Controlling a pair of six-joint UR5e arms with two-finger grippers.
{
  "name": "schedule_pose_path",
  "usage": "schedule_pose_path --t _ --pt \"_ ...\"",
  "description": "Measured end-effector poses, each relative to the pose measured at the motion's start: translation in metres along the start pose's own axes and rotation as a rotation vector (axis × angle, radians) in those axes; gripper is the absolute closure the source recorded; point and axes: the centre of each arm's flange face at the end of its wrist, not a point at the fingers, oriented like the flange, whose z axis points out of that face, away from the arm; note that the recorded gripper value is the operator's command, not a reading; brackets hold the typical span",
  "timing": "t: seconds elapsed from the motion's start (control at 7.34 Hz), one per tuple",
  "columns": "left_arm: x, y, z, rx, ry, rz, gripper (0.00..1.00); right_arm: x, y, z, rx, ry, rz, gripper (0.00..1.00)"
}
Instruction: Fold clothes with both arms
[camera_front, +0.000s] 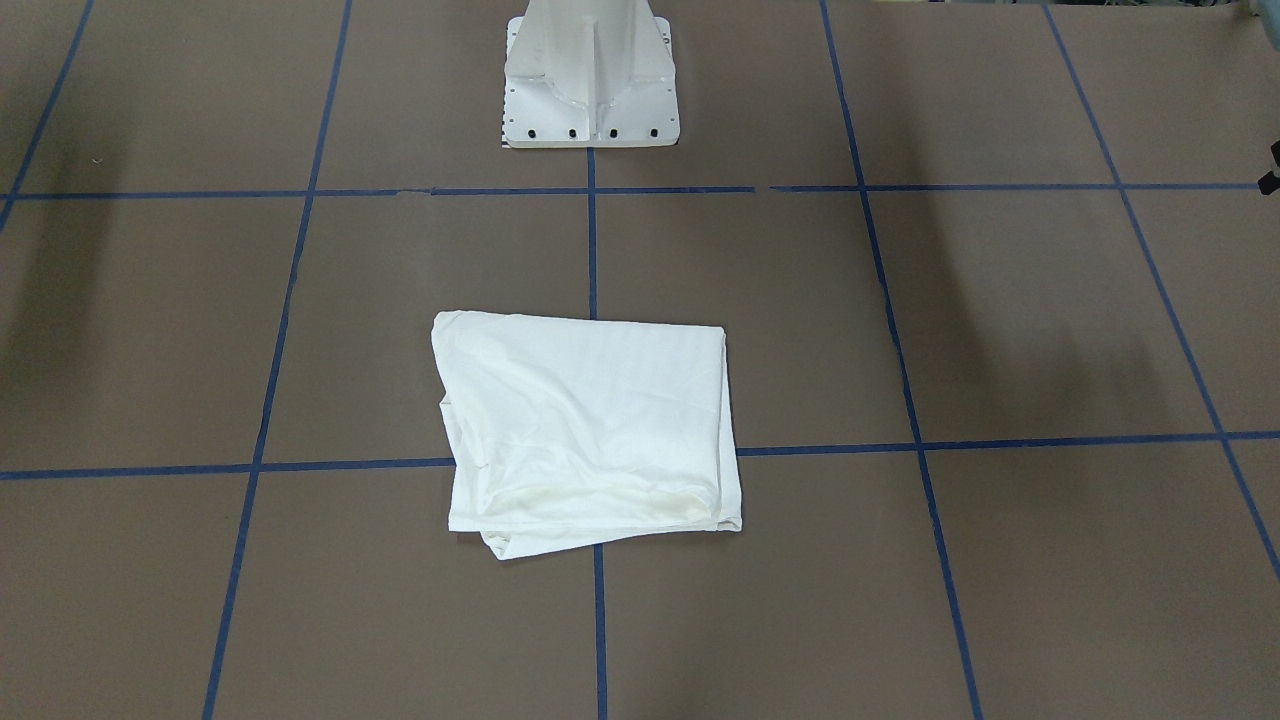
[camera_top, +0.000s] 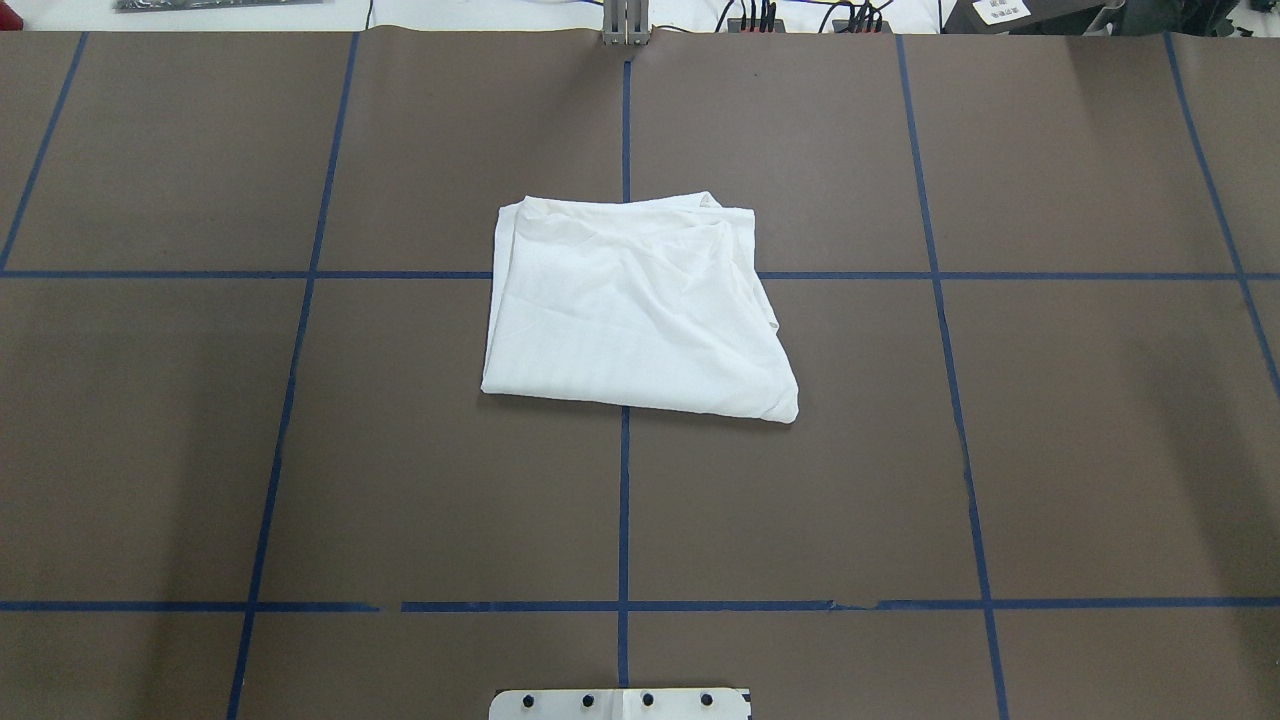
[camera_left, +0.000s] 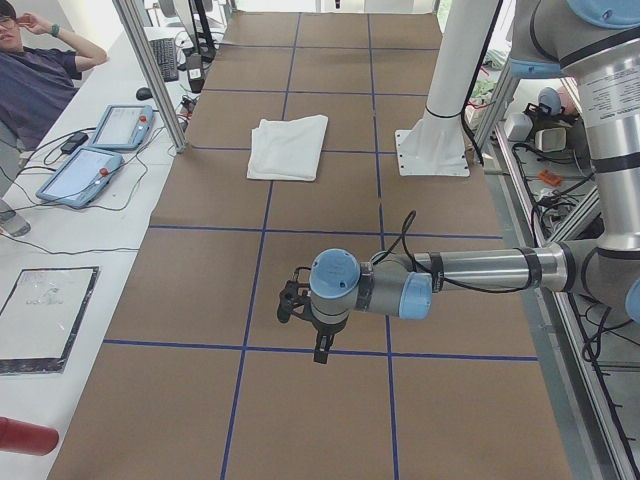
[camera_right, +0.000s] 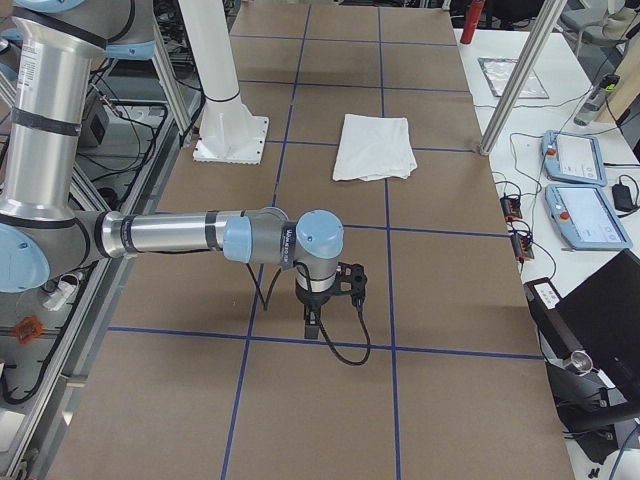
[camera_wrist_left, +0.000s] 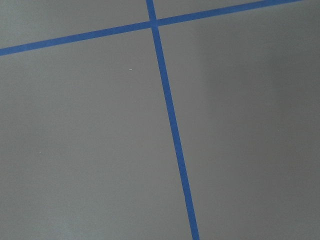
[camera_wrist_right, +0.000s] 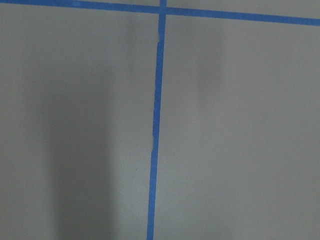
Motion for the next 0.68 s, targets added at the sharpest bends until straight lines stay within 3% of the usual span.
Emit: schedule_pose_path --t 0.68 --pt "0.0016 -0.0014 -0.0012 0.003 0.000 0.003 0.00 0.0046 -0.0002 0.0008 -0.003 0.035 0.004 0.00"
